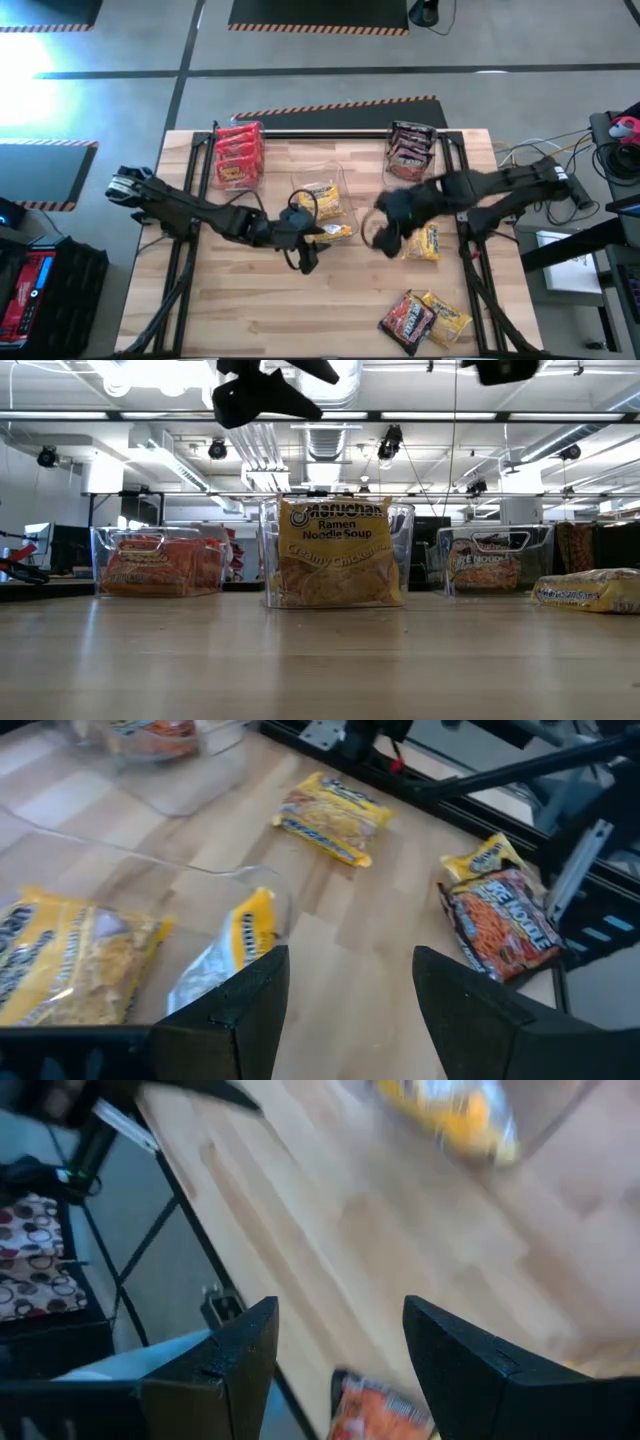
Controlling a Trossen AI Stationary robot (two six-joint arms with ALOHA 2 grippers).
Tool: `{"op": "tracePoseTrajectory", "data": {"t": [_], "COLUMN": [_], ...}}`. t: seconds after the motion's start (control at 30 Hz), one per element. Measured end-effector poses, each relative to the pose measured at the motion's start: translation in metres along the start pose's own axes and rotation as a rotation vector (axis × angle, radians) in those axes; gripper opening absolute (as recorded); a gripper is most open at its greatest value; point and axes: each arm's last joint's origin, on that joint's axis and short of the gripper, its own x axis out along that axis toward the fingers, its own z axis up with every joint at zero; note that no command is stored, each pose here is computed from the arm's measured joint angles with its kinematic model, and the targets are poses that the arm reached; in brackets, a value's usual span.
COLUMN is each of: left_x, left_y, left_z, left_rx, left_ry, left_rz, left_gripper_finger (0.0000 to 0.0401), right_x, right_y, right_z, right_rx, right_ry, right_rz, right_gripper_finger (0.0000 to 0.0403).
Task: Sort Maruchan noodles
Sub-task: Put the black noodle pack into the top right transparent bin
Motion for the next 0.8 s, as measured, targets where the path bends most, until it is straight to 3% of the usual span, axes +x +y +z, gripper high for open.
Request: {"op": "tracePoseTrajectory", "data": {"t": [0.17,0.4,0.8], "left_x": [0.009,0.033,0.073], "left_y": [-0.015,-0.034,-0.061], "left_z": [-0.008,-0.022,-0.045], "left_rx": [0.036,-0.006,-0.243], "left_ry": [-0.015,-0.080,-0.184], "left_rz": [-0.048,-0.142,-0.319], "left_gripper_finger": [0.0196,0.0196,0.0187], "right_x": [0.015,0.027,0.037], "right_y": [0.010,0.017,0.017], "right_z": [-0.037,-0.080,-0.150], "right_rx": [0.083,0.101,0.048], "right_ry": [0.080,0.191,0.345], "right_rz": [-0.040,-0.071,-0.140], "right_gripper_finger": [0.0203,0.0203,0.0203]}}
